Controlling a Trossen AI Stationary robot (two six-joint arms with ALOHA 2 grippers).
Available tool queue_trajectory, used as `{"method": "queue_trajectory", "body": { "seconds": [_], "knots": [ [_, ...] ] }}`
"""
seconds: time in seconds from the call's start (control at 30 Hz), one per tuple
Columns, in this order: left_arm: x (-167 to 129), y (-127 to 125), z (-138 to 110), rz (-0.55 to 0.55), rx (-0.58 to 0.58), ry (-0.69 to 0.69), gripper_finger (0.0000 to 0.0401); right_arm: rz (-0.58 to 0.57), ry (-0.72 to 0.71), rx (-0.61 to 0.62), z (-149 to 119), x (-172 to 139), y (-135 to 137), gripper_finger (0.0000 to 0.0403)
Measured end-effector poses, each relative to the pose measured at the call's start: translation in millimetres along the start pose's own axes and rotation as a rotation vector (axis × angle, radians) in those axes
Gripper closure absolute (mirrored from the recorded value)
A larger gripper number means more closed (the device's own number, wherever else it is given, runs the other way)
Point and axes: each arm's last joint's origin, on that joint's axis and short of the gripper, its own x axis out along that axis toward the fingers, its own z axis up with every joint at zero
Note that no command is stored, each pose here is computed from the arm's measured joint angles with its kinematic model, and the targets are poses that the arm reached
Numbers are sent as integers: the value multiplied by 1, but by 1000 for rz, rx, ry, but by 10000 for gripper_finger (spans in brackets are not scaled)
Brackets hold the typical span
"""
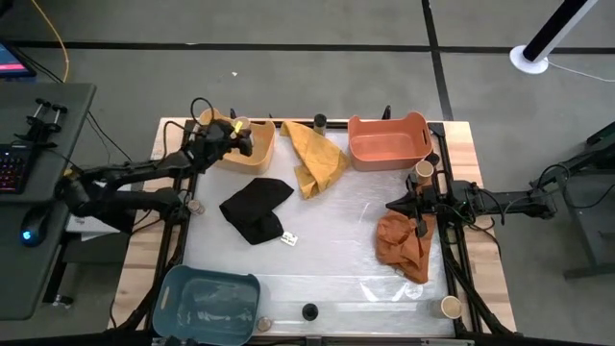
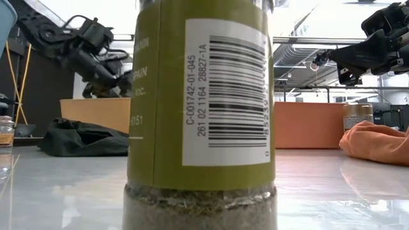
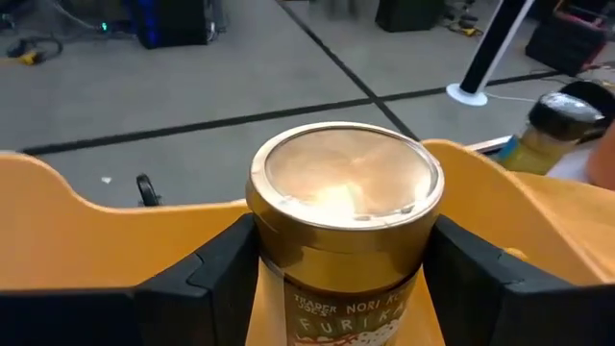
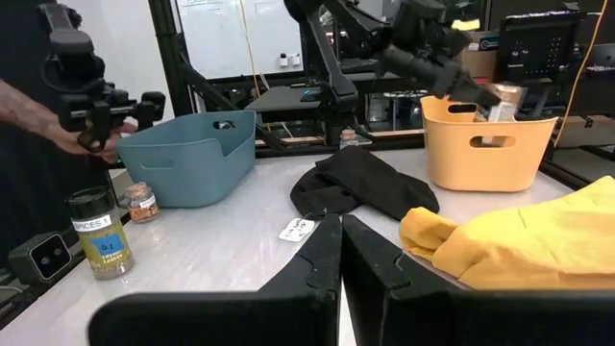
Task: Sort spices by type
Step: Put the left gold seasoning bottle into the yellow bin
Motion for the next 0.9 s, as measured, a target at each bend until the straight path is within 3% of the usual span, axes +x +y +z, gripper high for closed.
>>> {"method": "queue_trajectory", "body": {
  "seconds": [0.33, 0.9],
  "knots": [
    [25, -5, -18, 14, -68, 47, 173, 0, 0, 0, 0, 0, 0, 402],
    [26, -5, -21, 21, -102, 67, 147, 0, 0, 0, 0, 0, 0, 402]
  ]
}}
